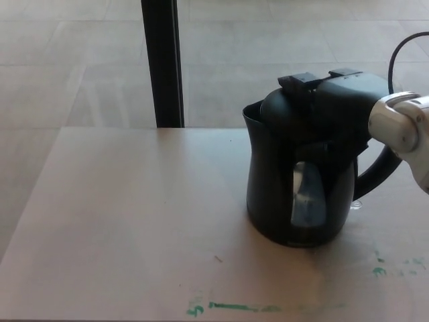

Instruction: The robot uses its right hand to push down on the lid of a kettle kept in the middle of the desk to close it

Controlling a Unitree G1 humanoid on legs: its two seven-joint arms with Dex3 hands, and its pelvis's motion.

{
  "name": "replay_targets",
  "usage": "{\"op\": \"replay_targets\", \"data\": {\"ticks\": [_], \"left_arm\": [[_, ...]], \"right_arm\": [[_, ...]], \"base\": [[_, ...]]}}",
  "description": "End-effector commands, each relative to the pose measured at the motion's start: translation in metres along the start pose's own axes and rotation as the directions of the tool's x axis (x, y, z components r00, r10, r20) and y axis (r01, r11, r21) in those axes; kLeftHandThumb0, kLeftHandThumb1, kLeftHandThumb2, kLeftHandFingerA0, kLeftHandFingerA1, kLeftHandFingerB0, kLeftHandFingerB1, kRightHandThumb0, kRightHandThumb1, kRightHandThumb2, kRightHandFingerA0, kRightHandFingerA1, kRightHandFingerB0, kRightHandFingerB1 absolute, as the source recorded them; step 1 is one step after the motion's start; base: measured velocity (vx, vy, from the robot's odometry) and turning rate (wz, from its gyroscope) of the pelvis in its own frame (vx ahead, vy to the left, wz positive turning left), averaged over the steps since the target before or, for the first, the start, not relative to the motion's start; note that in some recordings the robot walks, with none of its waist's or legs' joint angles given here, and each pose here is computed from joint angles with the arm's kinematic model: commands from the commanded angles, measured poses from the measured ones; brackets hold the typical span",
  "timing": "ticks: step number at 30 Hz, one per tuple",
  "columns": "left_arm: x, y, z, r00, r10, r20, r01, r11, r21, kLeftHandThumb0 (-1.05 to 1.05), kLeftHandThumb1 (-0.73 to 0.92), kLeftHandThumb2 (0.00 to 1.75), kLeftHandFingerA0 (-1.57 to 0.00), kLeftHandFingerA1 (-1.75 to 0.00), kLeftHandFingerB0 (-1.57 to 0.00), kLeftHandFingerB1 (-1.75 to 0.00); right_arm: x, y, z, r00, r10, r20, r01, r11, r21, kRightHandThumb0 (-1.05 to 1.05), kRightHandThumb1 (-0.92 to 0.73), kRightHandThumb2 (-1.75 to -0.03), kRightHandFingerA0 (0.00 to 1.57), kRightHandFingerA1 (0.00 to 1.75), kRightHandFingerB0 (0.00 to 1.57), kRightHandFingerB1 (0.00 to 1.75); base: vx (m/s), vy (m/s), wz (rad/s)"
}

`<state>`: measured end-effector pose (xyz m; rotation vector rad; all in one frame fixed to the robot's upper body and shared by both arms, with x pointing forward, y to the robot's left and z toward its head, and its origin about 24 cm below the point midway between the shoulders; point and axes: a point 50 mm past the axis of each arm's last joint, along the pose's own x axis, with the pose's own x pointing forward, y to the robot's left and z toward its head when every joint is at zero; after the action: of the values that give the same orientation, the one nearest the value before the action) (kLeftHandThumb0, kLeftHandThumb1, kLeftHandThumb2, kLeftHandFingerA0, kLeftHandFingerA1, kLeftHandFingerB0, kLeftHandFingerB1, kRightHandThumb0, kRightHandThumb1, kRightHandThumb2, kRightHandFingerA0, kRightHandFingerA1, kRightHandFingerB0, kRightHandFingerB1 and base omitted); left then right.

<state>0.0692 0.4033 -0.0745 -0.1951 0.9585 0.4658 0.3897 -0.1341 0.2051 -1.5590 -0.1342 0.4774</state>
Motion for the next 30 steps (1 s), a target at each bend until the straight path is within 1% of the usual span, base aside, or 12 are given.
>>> {"op": "replay_targets", "data": {"ticks": [1, 2, 12, 13, 14, 15, 17, 18, 19, 28, 29, 30], "left_arm": [[-0.003, 0.006, -0.002, 0.999, 0.036, -0.016, -0.036, 0.999, -0.021, -0.70, 0.54, 0.87, -0.50, -0.58, -0.28, -0.46], [-0.003, 0.006, -0.002, 0.999, 0.032, -0.014, -0.033, 0.999, -0.021, -0.62, 0.64, 0.59, -0.54, -0.47, -0.31, -0.33], [-0.004, 0.008, -0.003, 1.000, 0.022, -0.011, -0.022, 1.000, -0.020, -0.63, 0.63, 0.59, -0.54, -0.48, -0.28, -0.33], [-0.005, 0.009, -0.004, 1.000, 0.021, -0.017, -0.022, 1.000, -0.006, -0.69, 0.53, 0.88, -0.49, -0.59, -0.25, -0.46], [-0.006, 0.009, -0.004, 1.000, 0.021, -0.020, -0.021, 1.000, 0.003, -0.64, 0.64, 0.60, -0.56, -0.49, -0.32, -0.34], [-0.006, 0.009, -0.005, 1.000, 0.022, -0.019, -0.022, 1.000, 0.002, -0.67, 0.51, 0.89, -0.51, -0.61, -0.24, -0.46], [-0.006, 0.010, -0.006, 0.999, 0.031, -0.023, -0.031, 0.999, 0.008, -0.66, 0.63, 0.59, -0.57, -0.50, -0.34, -0.34], [-0.006, 0.010, -0.007, 0.999, 0.029, -0.025, -0.029, 1.000, 0.007, -0.73, 0.53, 0.87, -0.53, -0.61, -0.30, -0.47], [-0.006, 0.010, -0.007, 0.999, 0.032, -0.029, -0.032, 0.999, 0.011, -0.71, 0.54, 0.88, -0.53, -0.61, -0.30, -0.47], [-0.007, 0.012, -0.011, 0.997, 0.059, -0.047, -0.058, 0.998, 0.009, -0.73, 0.51, 0.88, -0.55, -0.61, -0.33, -0.48], [-0.007, 0.012, -0.012, 0.998, 0.050, -0.044, -0.050, 0.999, 0.001, -0.74, 0.53, 0.87, -0.55, -0.62, -0.30, -0.46], [-0.007, 0.012, -0.012, 0.998, 0.052, -0.045, -0.052, 0.999, -0.002, -0.72, 0.54, 0.88, -0.55, -0.62, -0.29, -0.46]], "right_arm": [[-0.002, -0.016, -0.001, 0.987, 0.135, 0.085, -0.147, 0.978, 0.147, -0.82, -0.64, -1.10, 0.05, 0.50, 0.00, 0.31], [-0.003, -0.021, -0.003, 0.986, 0.137, 0.090, -0.153, 0.968, 0.197, -0.95, -0.71, -1.15, 0.07, 0.34, 0.07, 0.13], [-0.048, -0.074, -0.054, 0.990, -0.020, 0.137, -0.074, 0.761, 0.644, -0.91, -0.73, -1.20, 0.01, 0.19, 0.01, 0.12], [-0.060, -0.080, -0.065, 0.991, -0.075, 0.109, -0.016, 0.747, 0.664, -0.93, -0.77, -1.21, 0.04, 0.23, 0.05, 0.11], [-0.065, -0.082, -0.070, 0.990, -0.108, 0.096, 0.014, 0.735, 0.678, -0.96, -0.92, -0.78, 0.00, 0.37, 0.00, 0.27], [-0.073, -0.086, -0.078, 0.987, -0.143, 0.074, 0.049, 0.705, 0.708, -0.87, -0.71, -1.19, 0.01, 0.27, 0.02, 0.17], [-0.086, -0.090, -0.094, 0.984, -0.178, 0.033, 0.094, 0.659, 0.747, -0.90, -0.73, -1.20, 0.04, 0.22, 0.05, 0.14], [-0.096, -0.092, -0.105, 0.978, -0.206, 0.004, 0.128, 0.620, 0.774, -1.01, -0.73, -0.92, 0.01, 0.25, 0.01, 0.20], [-0.107, -0.093, -0.115, 0.972, -0.232, -0.021, 0.160, 0.600, 0.784, -0.94, -0.75, -1.21, 0.02, 0.16, 0.02, 0.11], [-0.197, -0.080, -0.190, 0.887, -0.356, -0.292, 0.418, 0.354, 0.837, -0.94, -0.75, -1.23, 0.00, 0.15, 0.00, 0.09], [-0.215, -0.068, -0.203, 0.850, -0.380, -0.364, 0.478, 0.266, 0.837, -1.01, -0.92, -0.71, 0.00, 0.30, 0.00, 0.26], [-0.232, -0.056, -0.213, 0.826, -0.369, -0.427, 0.527, 0.233, 0.817, -0.98, -0.72, -1.20, 0.08, 0.24, 0.07, 0.16]], "base": [[0.00, 0.000, 0.00], [0.00, 0.000, 0.00], [0.00, 0.000, 0.00], [0.00, 0.000, 0.00], [0.00, 0.000, 0.00], [0.00, 0.000, 0.00], [0.00, 0.000, 0.00], [0.00, 0.000, 0.00], [0.00, 0.000, 0.00], [0.00, 0.000, 0.00], [0.00, 0.000, 0.00], [0.00, 0.000, 0.00]]}}
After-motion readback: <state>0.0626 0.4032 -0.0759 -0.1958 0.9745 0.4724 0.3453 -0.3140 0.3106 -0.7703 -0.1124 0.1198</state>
